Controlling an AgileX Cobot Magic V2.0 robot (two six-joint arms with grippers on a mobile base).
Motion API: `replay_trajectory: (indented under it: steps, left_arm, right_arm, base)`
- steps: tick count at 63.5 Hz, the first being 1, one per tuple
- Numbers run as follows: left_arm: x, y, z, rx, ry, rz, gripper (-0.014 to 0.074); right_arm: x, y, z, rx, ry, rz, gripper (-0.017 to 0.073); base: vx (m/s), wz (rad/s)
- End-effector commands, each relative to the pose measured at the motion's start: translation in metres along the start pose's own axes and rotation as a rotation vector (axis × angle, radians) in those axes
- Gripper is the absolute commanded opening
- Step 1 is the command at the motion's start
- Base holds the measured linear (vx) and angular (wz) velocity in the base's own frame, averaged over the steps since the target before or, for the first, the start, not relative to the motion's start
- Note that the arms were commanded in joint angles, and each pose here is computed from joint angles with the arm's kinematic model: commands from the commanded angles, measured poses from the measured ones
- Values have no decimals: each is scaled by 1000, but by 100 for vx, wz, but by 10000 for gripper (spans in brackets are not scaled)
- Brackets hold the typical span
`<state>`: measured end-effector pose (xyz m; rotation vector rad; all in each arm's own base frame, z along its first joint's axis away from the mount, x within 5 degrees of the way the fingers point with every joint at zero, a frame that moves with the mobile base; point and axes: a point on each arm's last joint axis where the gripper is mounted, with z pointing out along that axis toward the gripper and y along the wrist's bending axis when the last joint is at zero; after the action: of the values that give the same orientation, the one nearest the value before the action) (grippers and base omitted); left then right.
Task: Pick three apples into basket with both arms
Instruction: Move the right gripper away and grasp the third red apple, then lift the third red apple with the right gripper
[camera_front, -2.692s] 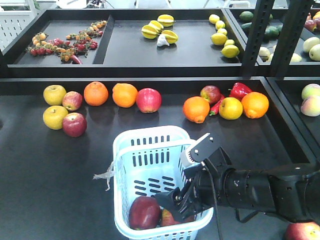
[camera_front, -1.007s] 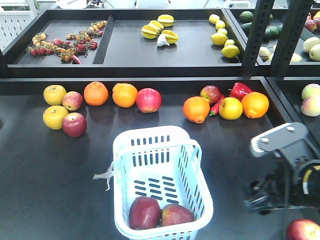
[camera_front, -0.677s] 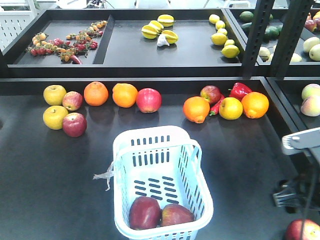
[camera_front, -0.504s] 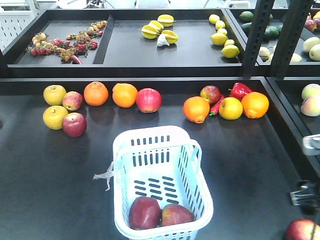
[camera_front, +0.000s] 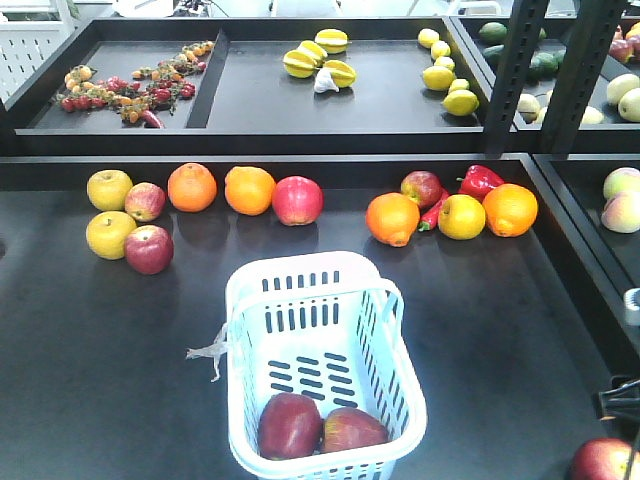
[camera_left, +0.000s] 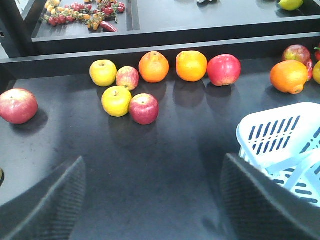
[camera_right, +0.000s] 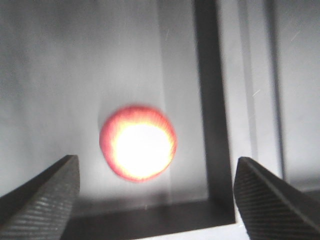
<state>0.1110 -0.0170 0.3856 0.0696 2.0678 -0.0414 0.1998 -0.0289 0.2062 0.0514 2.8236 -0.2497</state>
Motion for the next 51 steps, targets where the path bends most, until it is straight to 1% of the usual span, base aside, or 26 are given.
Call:
replay_trajectory:
  steps: [1, 9, 33, 51]
  left_arm:
    - [-13, 0, -7, 15, -89, -4, 544]
    - [-13, 0, -7, 15, -89, -4, 544]
    - [-13, 0, -7, 15, -89, -4, 544]
    - [-13, 0, -7, 15, -89, -4, 544]
  right_arm:
    - [-12, -2, 3, 3, -38, -8, 595]
    - [-14, 1, 17, -4, -4, -17, 595]
    - [-20, 6, 44, -24, 31, -33, 595]
    - [-18, 10, 71, -31, 121, -59, 595]
  base:
    - [0, 0]
    - [0, 0]
    - [0, 0]
    - [0, 0]
